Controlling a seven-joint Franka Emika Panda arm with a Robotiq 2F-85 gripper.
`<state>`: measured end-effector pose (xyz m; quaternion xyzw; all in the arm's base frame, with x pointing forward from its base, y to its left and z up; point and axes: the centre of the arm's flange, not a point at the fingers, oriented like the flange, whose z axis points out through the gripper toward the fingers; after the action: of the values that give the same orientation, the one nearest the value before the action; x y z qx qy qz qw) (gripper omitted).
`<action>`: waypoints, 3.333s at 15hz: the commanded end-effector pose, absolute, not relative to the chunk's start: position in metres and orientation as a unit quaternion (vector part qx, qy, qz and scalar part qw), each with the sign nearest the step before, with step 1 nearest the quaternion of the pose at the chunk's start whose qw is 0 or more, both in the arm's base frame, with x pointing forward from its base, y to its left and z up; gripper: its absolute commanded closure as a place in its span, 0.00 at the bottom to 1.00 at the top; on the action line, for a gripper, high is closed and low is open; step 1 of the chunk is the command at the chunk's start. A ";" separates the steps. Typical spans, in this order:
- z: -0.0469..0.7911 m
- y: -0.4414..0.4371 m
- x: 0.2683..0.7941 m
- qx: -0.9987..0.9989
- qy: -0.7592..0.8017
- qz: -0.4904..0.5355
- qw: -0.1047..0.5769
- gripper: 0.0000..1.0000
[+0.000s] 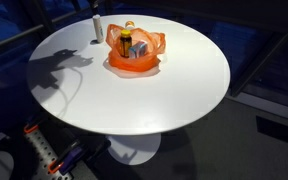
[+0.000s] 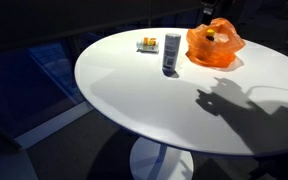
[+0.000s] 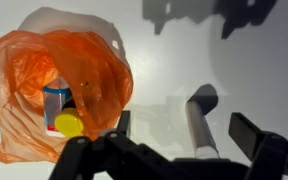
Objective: Put the two white bottles in the plastic
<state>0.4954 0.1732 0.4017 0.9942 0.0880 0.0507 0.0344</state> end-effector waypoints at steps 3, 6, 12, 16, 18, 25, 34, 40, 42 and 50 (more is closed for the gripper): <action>0.389 0.204 0.543 0.988 0.136 0.065 0.028 0.00; 0.379 0.217 0.556 0.984 0.162 0.068 0.020 0.00; 0.359 0.234 0.575 0.979 0.195 0.064 0.015 0.00; 0.348 0.239 0.581 0.977 0.207 0.057 0.012 0.25; 0.345 0.239 0.583 0.976 0.211 0.054 0.013 0.42; 0.377 0.223 0.586 0.977 0.198 0.071 0.021 0.88; 0.468 0.169 0.589 0.979 0.146 0.137 0.029 0.88; 0.510 0.106 0.575 0.982 0.094 0.154 0.049 0.88; 0.515 0.088 0.568 0.984 0.079 0.153 0.052 0.89; 0.497 0.035 0.534 0.990 0.035 0.128 0.056 0.89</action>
<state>0.5554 0.0510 0.5015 0.9886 0.0466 0.1355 0.0468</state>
